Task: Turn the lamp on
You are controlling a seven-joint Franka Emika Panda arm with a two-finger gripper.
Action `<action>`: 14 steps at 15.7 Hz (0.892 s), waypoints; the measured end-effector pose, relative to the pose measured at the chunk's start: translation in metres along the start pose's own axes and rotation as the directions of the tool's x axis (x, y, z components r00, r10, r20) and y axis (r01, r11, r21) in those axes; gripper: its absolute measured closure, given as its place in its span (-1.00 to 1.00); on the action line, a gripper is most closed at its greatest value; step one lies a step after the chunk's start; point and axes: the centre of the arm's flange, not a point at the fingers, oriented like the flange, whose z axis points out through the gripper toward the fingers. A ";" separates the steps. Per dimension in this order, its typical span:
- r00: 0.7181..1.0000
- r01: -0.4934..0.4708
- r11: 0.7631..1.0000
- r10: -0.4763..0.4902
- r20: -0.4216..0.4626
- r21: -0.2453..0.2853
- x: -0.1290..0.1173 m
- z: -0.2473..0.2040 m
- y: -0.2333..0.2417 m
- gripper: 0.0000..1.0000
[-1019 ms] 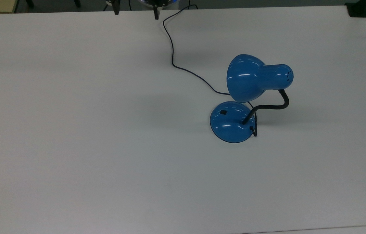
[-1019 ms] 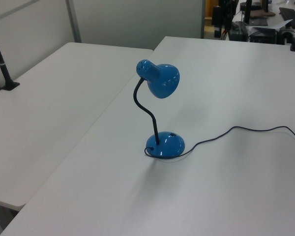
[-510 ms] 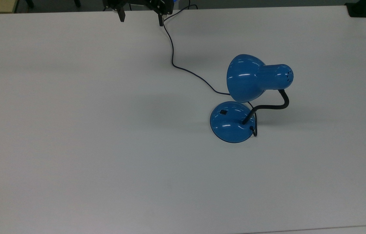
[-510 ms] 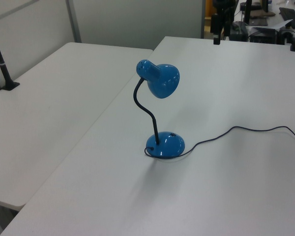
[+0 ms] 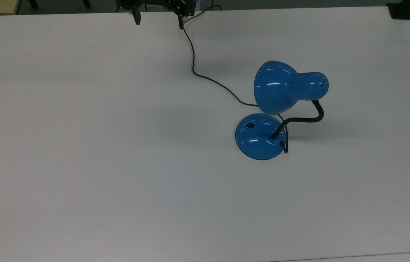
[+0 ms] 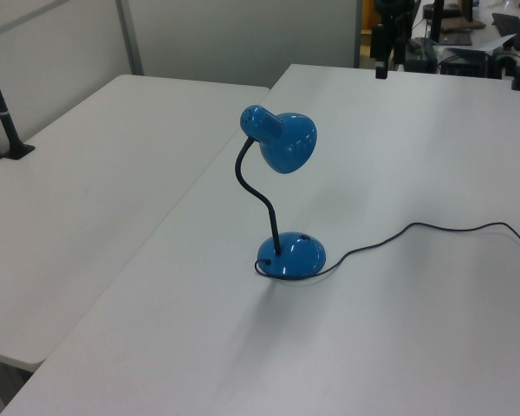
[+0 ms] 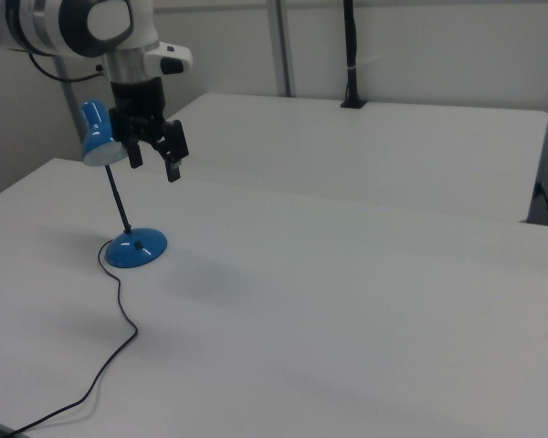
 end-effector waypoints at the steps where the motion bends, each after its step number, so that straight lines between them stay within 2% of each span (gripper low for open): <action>1: 1.000 0.001 1.000 -0.001 0.000 0.000 0.000 0.000 0.000 -1.00; 14: 1.000 0.010 1.000 -0.009 0.012 -0.012 0.005 0.008 0.005 -1.00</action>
